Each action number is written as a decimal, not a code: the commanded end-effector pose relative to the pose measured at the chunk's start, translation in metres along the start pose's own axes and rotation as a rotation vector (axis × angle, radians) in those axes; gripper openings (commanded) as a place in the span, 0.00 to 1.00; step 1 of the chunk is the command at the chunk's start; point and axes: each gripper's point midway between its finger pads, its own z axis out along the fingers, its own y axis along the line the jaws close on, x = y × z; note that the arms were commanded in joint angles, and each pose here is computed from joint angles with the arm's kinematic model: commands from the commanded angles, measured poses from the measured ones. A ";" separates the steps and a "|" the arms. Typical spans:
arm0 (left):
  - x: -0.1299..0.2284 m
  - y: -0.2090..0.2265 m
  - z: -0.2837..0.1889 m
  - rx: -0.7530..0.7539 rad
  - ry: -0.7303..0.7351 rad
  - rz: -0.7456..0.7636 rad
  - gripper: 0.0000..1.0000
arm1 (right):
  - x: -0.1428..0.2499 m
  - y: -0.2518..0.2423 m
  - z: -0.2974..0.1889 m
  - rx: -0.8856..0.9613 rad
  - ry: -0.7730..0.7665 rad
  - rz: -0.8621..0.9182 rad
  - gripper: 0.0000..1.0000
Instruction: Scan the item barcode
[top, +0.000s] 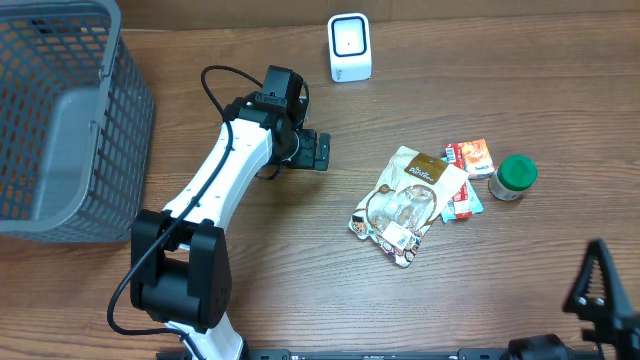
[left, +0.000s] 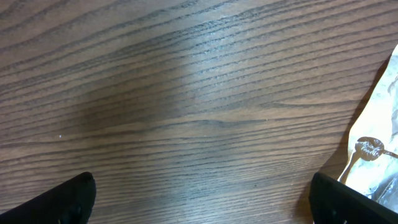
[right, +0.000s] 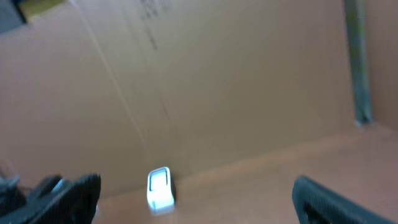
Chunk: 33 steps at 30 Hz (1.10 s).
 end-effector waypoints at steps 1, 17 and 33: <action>-0.007 -0.001 -0.012 0.001 -0.038 -0.015 1.00 | 0.013 0.010 0.010 -0.090 -0.068 -0.082 1.00; -0.007 -0.001 -0.012 0.001 -0.038 -0.015 1.00 | 0.074 0.008 0.062 -0.221 -0.343 -0.048 1.00; -0.007 -0.001 -0.012 0.001 -0.038 -0.015 0.99 | 0.169 -0.016 0.085 -0.171 -0.103 -0.073 1.00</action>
